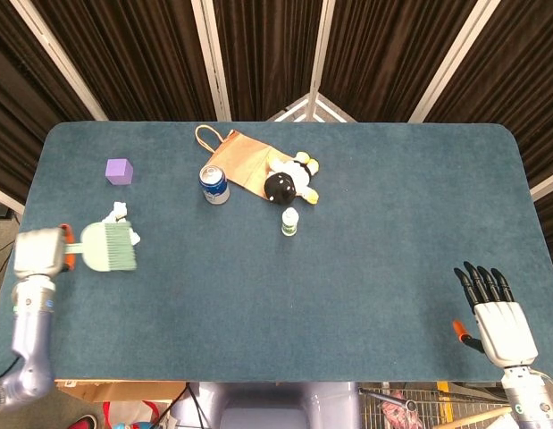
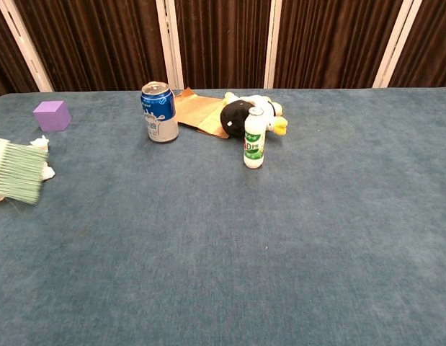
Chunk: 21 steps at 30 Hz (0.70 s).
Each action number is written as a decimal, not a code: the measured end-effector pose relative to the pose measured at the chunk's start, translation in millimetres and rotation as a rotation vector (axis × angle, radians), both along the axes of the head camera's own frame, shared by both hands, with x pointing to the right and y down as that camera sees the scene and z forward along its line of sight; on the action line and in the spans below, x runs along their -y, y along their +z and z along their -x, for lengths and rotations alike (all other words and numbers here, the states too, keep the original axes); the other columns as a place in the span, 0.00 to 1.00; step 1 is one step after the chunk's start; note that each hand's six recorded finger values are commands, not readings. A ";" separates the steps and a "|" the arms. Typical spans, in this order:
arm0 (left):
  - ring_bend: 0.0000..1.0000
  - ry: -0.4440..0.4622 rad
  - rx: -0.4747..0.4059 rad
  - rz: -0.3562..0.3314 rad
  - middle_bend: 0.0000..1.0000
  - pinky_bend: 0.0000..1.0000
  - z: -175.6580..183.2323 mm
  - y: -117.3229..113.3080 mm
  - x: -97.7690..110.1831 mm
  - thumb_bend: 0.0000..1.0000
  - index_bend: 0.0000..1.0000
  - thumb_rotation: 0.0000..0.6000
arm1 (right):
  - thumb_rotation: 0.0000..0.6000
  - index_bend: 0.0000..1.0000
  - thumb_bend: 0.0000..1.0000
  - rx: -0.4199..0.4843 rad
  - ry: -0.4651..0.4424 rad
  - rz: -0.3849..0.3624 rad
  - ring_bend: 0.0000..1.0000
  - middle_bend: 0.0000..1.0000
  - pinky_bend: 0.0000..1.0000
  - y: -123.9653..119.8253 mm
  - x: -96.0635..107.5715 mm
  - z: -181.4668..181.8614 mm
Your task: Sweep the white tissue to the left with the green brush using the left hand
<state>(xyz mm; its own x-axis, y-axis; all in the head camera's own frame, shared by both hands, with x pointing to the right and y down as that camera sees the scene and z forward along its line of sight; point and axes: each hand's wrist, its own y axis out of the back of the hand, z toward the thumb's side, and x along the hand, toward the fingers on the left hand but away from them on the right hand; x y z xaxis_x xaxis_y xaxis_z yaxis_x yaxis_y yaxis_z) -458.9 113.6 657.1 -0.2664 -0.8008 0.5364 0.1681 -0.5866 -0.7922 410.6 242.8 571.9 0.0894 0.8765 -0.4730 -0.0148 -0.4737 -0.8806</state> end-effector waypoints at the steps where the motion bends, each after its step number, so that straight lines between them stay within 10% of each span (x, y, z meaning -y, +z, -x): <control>1: 1.00 -0.013 0.025 -0.007 1.00 1.00 13.9 -4.6 1.5 0.72 0.78 1.00 | 1.00 0.00 0.32 -0.001 -0.001 -0.001 0.00 0.00 0.00 0.0 -0.2 0.4; 13: 1.00 -0.202 0.014 -0.185 1.00 1.00 105.6 -67.1 19.7 0.72 0.79 1.00 | 1.00 0.00 0.32 -0.007 -0.014 0.002 0.00 0.00 0.00 2.9 0.3 4.0; 21: 1.00 -0.124 -0.180 -0.182 1.00 1.00 57.7 -77.9 7.8 0.68 0.75 1.00 | 1.00 0.00 0.32 -0.005 -0.020 0.009 0.00 0.00 0.00 5.5 -0.1 6.4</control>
<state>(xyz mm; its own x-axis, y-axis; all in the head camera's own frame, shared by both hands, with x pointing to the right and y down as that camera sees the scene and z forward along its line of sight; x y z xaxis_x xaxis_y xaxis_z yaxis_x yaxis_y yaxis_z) -516.6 105.7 579.3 -0.2820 -0.8556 0.4340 -0.0489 -0.4390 -0.8972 404.2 242.9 577.4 0.1044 0.8704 -0.4812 -0.0290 -0.4810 -0.8763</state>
